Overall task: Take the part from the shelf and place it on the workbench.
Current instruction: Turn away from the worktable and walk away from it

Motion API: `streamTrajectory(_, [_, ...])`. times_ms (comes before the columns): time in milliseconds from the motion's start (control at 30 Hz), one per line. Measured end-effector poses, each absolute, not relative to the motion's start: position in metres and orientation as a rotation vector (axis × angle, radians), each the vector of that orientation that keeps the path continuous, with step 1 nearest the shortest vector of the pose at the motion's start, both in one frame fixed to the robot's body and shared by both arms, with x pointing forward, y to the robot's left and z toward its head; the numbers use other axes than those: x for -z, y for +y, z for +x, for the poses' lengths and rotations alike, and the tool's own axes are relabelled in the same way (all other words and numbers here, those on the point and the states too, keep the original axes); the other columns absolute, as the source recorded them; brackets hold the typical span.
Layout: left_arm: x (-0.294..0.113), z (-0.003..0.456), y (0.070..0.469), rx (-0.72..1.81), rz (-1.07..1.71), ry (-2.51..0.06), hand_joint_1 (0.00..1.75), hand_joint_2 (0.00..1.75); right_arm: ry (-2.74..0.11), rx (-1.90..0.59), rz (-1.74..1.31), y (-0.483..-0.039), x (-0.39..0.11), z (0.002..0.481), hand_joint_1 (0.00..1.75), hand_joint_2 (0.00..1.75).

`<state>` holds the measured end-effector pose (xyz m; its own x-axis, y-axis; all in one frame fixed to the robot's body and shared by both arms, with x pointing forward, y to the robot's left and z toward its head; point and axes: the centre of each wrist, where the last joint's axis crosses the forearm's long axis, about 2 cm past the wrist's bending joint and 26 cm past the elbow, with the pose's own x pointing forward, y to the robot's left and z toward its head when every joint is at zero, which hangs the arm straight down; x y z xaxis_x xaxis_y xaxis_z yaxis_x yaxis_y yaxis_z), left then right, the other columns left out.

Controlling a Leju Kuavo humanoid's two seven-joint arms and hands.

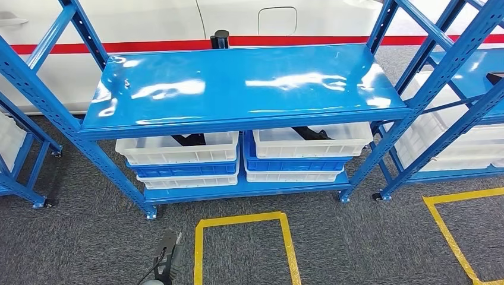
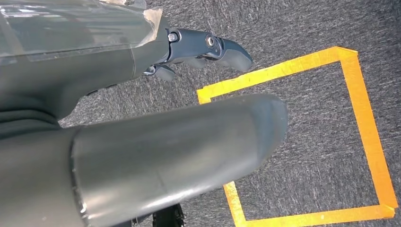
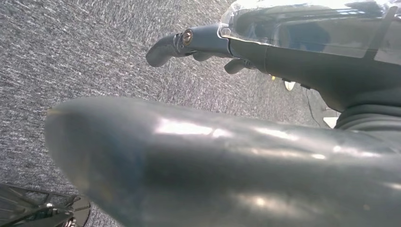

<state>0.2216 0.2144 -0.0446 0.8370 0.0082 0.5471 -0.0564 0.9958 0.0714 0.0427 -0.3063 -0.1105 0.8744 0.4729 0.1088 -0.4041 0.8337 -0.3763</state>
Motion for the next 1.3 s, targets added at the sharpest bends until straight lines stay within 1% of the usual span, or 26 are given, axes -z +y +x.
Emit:
streamTrajectory(67, [0.0446, 0.2216, 0.2144, -0.032, 0.088, -0.578, 0.0, 0.0, -0.202, -0.47, -0.354, -0.3061, 0.1105, 0.0427, 0.0, 1.75])
streamTrajectory(833, [0.0429, 0.2232, 0.21, -0.003, 0.089, -0.578, 0.0, 0.0, -0.194, -0.457, -0.354, -0.3064, 0.1109, 0.0392, 0.0, 1.75])
streamTrajectory(967, [0.0427, 0.2231, 0.2089, 0.006, 0.088, -0.574, 0.0, 0.0, -0.189, -0.454, -0.354, -0.3074, 0.1111, 0.0366, 0.0, 0.0])
streamTrajectory(1167, [0.0416, 0.2252, 0.2082, 0.008, 0.093, -0.568, 0.0, 0.0, -0.2, -0.439, -0.355, -0.3074, 0.1108, 0.0392, 0.0, 0.0])
streamTrajectory(1300, [0.0411, 0.2264, 0.2083, -0.003, 0.102, -0.567, 0.0, 1.75, -0.183, -0.418, -0.351, -0.3076, 0.1109, 0.0391, 0.0, 1.75])
